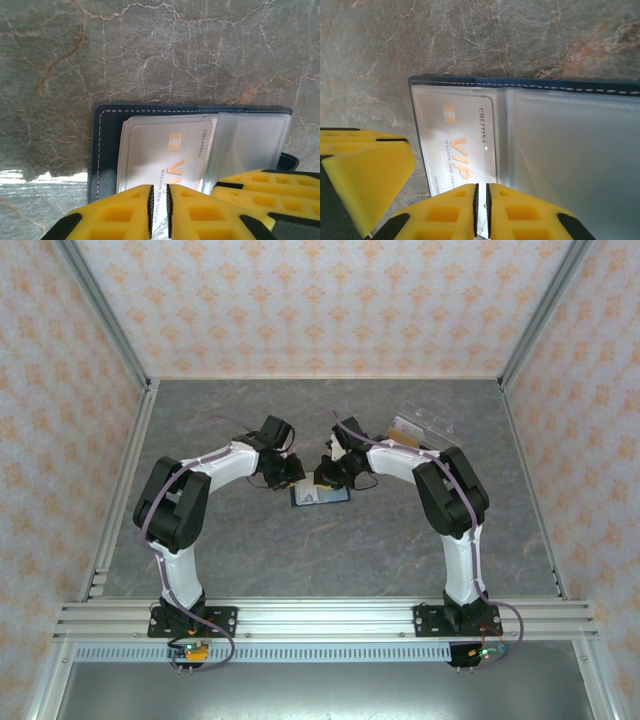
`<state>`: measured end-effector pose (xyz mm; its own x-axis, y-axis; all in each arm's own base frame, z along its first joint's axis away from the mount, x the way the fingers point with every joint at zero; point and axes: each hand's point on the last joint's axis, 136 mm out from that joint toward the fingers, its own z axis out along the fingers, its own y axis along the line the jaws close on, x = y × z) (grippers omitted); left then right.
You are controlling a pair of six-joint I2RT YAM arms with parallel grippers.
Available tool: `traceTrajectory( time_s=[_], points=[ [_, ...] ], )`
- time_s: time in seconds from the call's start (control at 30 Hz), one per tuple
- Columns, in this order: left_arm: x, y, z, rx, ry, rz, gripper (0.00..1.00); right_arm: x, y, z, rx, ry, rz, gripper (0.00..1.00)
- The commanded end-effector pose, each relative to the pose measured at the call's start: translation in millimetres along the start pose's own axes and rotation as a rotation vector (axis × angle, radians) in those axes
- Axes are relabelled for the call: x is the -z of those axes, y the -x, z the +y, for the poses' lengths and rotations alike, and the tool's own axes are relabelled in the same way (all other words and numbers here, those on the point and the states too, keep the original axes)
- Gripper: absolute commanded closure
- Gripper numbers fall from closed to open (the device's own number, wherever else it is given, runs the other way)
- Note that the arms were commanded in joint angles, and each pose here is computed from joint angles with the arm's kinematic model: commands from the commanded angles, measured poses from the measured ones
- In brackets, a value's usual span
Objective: Take the credit cards out of the card holder
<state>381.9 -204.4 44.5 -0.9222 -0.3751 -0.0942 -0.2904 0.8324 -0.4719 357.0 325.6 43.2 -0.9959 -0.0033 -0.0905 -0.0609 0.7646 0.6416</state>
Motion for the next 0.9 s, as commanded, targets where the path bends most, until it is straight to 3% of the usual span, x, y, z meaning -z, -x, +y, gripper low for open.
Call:
traceTrajectory(
  time_s=[0.0,0.87],
  points=[
    [0.1,0.0,2.2,-0.015,0.037,0.007,0.86,-0.6,6.9,6.1,0.028,0.016,-0.003,0.85],
    [-22.3,-12.3,34.6,0.027,0.133,0.044,0.95,-9.9,2.9,-7.9,0.029,-0.03,0.025,0.82]
  ],
)
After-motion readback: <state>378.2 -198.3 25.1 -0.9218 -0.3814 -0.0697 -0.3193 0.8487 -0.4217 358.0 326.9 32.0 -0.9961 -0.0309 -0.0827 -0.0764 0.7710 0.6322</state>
